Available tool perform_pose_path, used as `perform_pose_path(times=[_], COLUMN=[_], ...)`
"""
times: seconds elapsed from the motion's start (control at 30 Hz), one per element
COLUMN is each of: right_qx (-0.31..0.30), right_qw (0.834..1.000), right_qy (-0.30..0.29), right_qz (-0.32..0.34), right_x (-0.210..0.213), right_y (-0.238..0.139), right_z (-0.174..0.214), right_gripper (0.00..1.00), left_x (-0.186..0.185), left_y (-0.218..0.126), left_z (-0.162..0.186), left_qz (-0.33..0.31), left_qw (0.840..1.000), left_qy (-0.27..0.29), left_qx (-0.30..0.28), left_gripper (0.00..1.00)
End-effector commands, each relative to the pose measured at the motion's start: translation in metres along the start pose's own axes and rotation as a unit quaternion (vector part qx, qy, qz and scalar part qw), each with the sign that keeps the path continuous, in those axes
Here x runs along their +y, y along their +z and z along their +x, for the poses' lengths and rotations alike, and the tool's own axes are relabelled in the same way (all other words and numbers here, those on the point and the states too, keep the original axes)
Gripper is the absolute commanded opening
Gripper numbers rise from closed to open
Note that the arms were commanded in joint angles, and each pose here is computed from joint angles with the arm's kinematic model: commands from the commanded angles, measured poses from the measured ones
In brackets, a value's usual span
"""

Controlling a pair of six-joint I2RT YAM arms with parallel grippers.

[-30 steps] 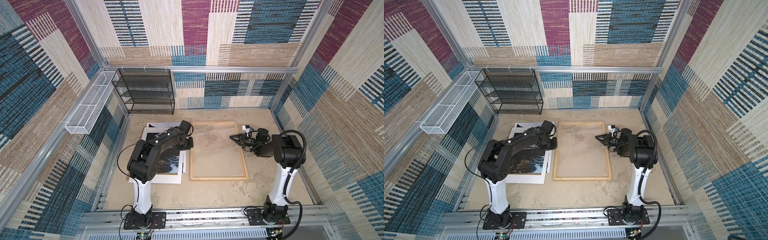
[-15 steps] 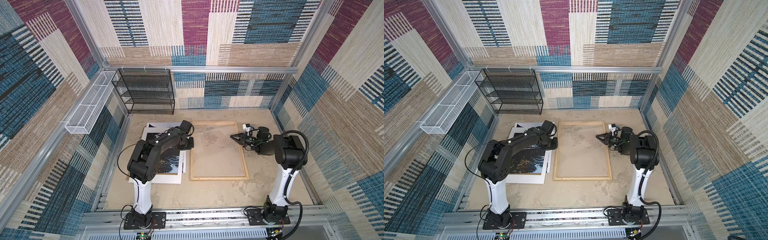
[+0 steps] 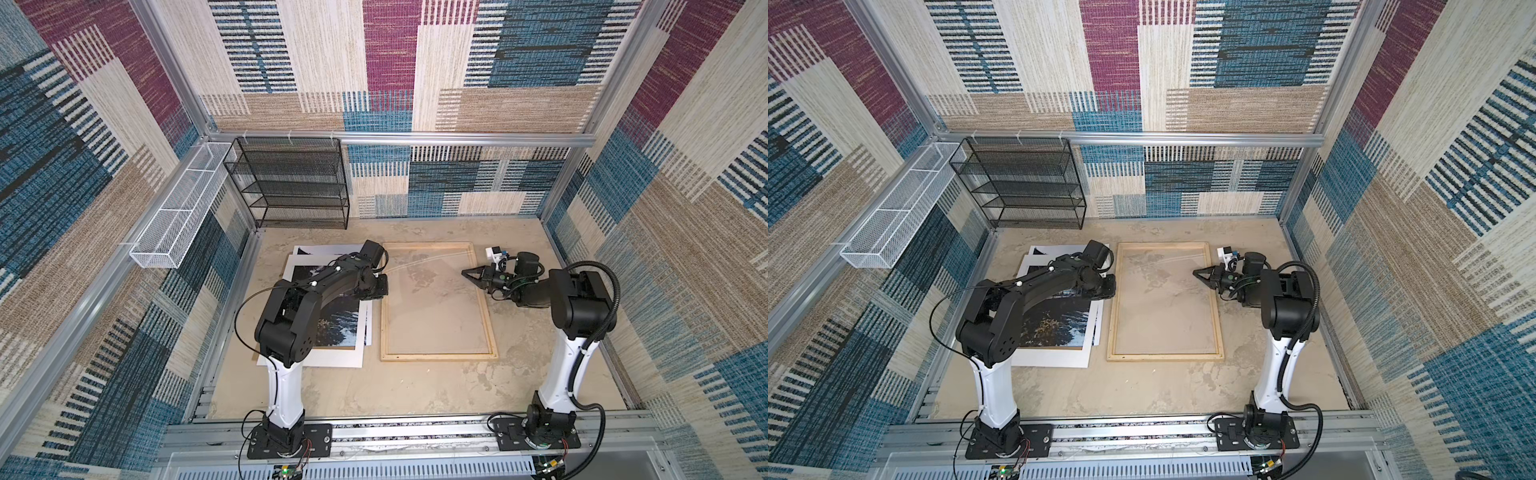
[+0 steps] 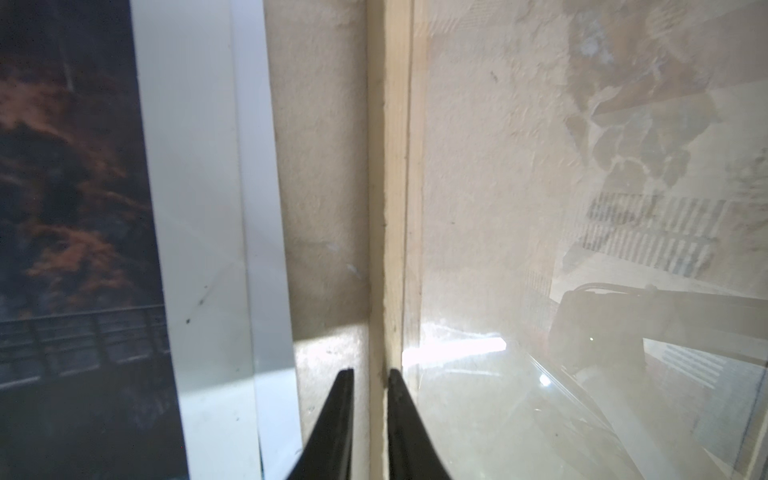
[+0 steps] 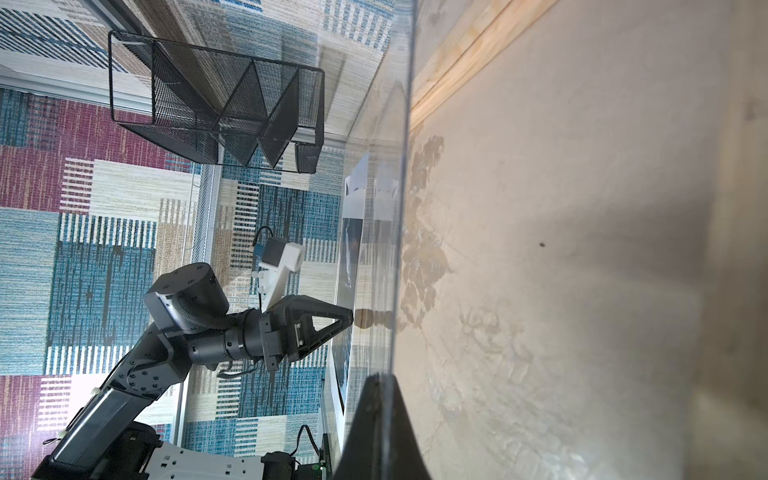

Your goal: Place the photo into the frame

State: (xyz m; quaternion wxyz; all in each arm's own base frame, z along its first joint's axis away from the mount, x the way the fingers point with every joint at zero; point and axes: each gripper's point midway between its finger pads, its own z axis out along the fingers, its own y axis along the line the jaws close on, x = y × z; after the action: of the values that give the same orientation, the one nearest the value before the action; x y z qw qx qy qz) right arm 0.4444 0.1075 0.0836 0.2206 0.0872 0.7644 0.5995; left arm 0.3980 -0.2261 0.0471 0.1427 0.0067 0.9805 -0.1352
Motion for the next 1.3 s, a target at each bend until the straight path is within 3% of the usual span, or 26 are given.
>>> perform_pose_path(times=[0.0, 1.27], right_qx=[0.008, 0.009], right_qw=[1.0, 1.0], right_qy=[-0.019, -0.018], right_qz=[-0.011, -0.009], right_x=[0.006, -0.006], right_y=[-0.001, -0.002], right_z=[0.0, -0.004], right_gripper=[0.0, 0.0], left_x=[-0.005, -0.004], left_y=[-0.004, 0.003], left_z=[-0.001, 0.003], left_qz=[0.008, -0.002], left_qw=[1.0, 1.0], left_qy=[0.013, 0.023], left_qx=[-0.002, 0.008], left_gripper=[0.2, 0.15])
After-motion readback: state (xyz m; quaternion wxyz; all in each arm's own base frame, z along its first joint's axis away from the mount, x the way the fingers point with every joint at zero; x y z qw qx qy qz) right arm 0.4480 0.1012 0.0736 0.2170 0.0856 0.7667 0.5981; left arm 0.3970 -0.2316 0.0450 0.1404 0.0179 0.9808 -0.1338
